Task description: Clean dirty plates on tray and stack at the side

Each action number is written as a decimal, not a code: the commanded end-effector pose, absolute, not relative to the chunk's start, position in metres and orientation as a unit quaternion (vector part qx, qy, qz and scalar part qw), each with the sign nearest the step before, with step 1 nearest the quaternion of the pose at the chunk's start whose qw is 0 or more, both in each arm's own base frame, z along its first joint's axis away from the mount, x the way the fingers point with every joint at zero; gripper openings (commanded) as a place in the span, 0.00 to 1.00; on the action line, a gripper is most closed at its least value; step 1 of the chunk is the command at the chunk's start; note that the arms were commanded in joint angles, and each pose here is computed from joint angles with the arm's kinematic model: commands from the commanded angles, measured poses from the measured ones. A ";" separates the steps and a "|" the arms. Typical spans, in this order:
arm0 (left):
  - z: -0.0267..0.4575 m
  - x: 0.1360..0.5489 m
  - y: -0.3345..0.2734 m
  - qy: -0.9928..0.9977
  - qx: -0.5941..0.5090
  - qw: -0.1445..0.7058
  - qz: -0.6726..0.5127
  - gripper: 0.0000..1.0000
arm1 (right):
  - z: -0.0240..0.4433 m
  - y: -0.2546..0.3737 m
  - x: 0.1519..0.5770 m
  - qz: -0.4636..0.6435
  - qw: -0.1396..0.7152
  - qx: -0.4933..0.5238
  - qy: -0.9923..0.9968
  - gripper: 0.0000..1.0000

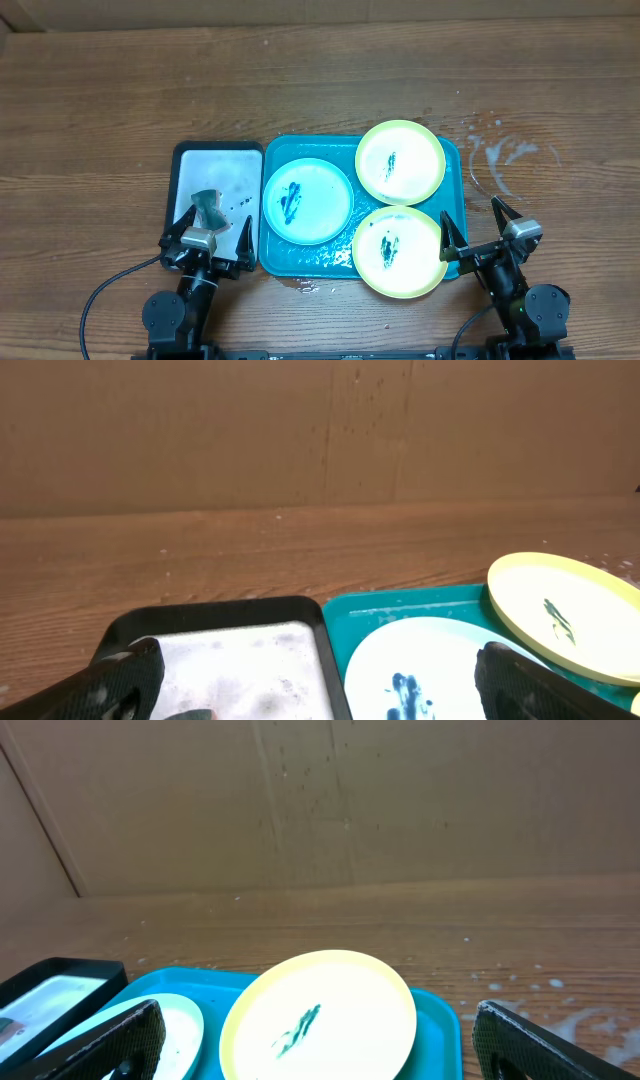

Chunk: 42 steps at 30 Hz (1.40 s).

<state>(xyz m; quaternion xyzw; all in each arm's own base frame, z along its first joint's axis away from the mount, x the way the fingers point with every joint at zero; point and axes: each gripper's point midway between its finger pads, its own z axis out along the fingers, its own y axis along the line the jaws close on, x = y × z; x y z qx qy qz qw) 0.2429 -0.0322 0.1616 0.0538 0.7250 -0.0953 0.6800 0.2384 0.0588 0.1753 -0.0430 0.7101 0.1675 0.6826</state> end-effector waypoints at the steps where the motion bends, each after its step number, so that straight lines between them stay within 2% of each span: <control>1: 0.162 0.243 -0.028 0.723 0.048 0.683 -0.088 1.00 | 0.173 0.058 0.239 0.164 0.685 -0.043 0.709 1.00; 29: 0.162 0.243 -0.028 0.723 0.048 0.683 -0.088 1.00 | 0.179 0.055 0.237 0.169 0.677 -0.026 0.716 1.00; 36: 0.162 0.243 -0.028 0.723 0.048 0.683 -0.088 1.00 | 0.217 0.054 0.224 0.168 0.663 -0.023 0.729 1.00; 42: 0.162 0.243 -0.028 0.723 0.048 0.683 -0.088 1.00 | 0.250 0.057 0.224 0.179 0.592 -0.011 0.786 1.00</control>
